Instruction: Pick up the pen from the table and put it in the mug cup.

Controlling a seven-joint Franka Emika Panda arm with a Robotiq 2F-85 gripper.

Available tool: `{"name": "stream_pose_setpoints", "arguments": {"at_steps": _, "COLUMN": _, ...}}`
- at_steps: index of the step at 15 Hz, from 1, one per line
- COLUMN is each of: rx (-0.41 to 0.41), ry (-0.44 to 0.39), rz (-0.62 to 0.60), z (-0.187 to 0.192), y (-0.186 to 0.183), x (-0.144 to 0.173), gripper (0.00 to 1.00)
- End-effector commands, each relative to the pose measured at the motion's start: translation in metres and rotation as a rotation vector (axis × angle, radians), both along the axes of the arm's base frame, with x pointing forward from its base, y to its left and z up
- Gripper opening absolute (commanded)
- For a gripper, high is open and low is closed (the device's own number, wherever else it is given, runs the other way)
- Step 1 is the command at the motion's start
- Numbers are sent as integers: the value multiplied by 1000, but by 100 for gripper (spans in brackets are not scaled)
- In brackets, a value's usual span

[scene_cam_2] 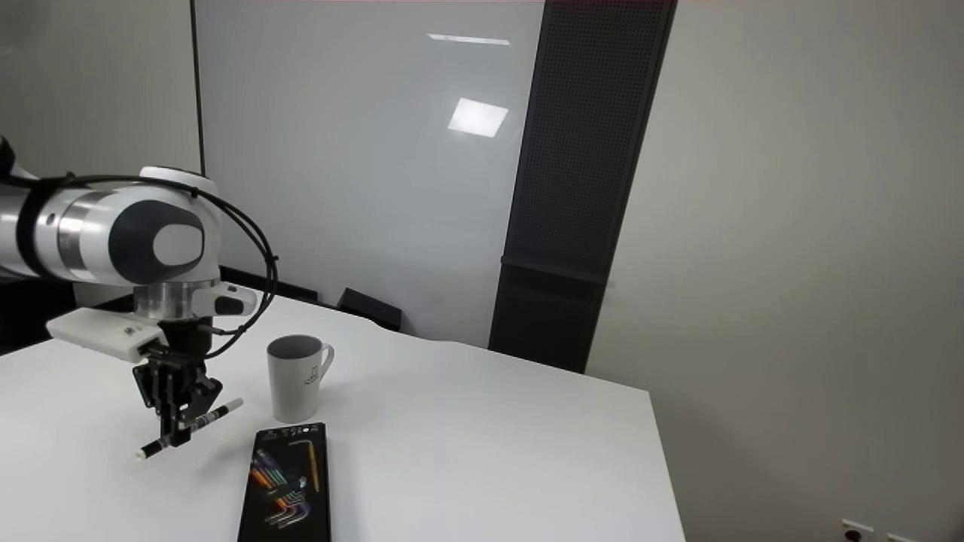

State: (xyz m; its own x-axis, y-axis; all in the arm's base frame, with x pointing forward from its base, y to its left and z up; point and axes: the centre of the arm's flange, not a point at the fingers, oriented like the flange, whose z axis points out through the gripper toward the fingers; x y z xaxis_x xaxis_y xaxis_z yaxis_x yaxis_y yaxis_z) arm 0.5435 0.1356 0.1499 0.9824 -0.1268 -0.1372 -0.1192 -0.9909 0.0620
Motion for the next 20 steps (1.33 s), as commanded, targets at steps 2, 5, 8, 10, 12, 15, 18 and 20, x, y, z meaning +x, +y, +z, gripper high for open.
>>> {"name": "stream_pose_setpoints", "arguments": {"at_steps": 2, "rx": -23, "ry": 110, "rz": -90, "z": 58, "y": 22, "x": 21, "gripper": 7}}
{"name": "stream_pose_setpoints", "arguments": {"at_steps": 5, "rx": -47, "ry": 187, "rz": -212, "z": 94, "y": 42, "x": 24, "gripper": 7}}
{"name": "stream_pose_setpoints", "arguments": {"at_steps": 8, "rx": -62, "ry": 246, "rz": -300, "z": 122, "y": 56, "x": 26, "gripper": 7}}
{"name": "stream_pose_setpoints", "arguments": {"at_steps": 10, "rx": -53, "ry": 271, "rz": -328, "z": 138, "y": 61, "x": 26, "gripper": 7}}
{"name": "stream_pose_setpoints", "arguments": {"at_steps": 12, "rx": -35, "ry": 301, "rz": -372, "z": 149, "y": 63, "x": 29, "gripper": 7}}
{"name": "stream_pose_setpoints", "arguments": {"at_steps": 15, "rx": -11, "ry": 310, "rz": -453, "z": 160, "y": 60, "x": 39, "gripper": 7}}
{"name": "stream_pose_setpoints", "arguments": {"at_steps": 18, "rx": 23, "ry": 313, "rz": -508, "z": 173, "y": 47, "x": 56, "gripper": 7}}
{"name": "stream_pose_setpoints", "arguments": {"at_steps": 20, "rx": 71, "ry": 307, "rz": -537, "z": 184, "y": 35, "x": 68, "gripper": 7}}
